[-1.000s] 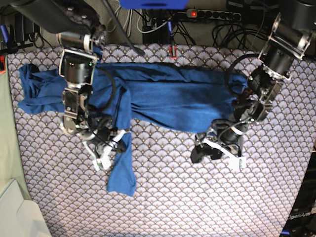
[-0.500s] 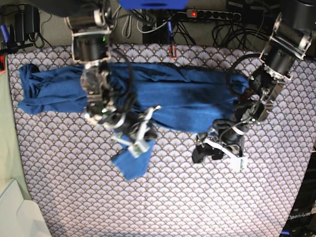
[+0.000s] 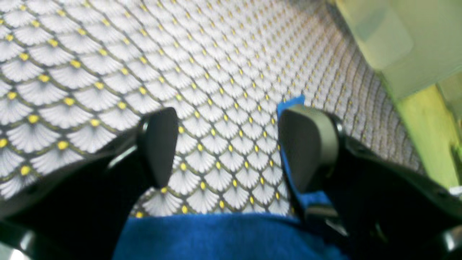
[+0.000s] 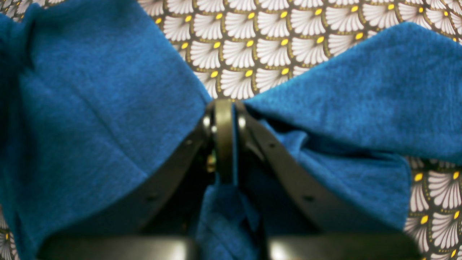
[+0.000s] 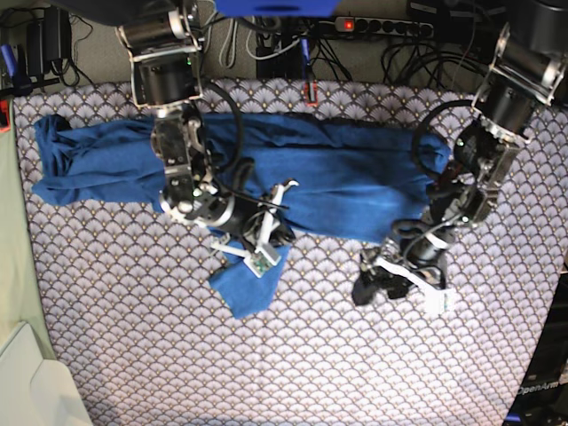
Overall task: Fold the T-shirt properly
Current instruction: 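Lay the sleeve along the band with both grippers, then release the left gripper and fold the sleeve cuff over with the right gripper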
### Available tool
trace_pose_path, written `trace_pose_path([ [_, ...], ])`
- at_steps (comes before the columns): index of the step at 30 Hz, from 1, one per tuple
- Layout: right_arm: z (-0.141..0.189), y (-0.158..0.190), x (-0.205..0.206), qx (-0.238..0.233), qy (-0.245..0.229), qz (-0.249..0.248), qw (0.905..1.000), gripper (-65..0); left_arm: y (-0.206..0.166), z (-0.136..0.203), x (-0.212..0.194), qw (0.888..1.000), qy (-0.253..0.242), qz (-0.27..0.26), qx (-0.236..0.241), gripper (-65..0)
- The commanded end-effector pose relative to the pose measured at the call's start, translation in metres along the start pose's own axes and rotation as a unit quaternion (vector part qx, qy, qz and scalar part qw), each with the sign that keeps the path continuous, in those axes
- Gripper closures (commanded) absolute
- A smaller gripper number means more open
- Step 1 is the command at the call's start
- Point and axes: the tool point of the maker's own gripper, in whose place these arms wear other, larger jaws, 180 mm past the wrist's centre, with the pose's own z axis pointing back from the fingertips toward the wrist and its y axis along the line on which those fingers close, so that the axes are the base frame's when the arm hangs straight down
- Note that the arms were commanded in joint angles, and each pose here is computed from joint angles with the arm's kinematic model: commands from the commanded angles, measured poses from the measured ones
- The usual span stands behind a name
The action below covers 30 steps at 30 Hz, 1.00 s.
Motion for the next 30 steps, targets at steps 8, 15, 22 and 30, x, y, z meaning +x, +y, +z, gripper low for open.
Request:
trace_pose_path([
  [8, 0.005, -0.008, 0.026, -0.008, -0.037, 0.008, 0.9993, -22.7, 0.043, 0.025, 0.041, 0.997, -0.062, 0.018, 0.045, -46.2],
  [15, 0.026, -0.043, 0.051, -0.060, -0.082, -0.020, 0.9946, -32.2, 0.085, 0.058, 0.041, 0.992, -0.075, 0.030, 0.095, -46.2],
  [22, 0.016, -0.103, 0.035, -0.086, -0.065, -0.121, 0.9867, -32.2, 0.113, 0.086, 0.025, 0.988, -0.066, 0.040, 0.130, -46.2],
  [30, 0.025, -0.144, 0.036, -0.108, -0.068, -0.158, 0.9792, -32.1, 0.116, 0.098, 0.028, 0.987, -0.077, 0.042, 0.136, -46.2],
])
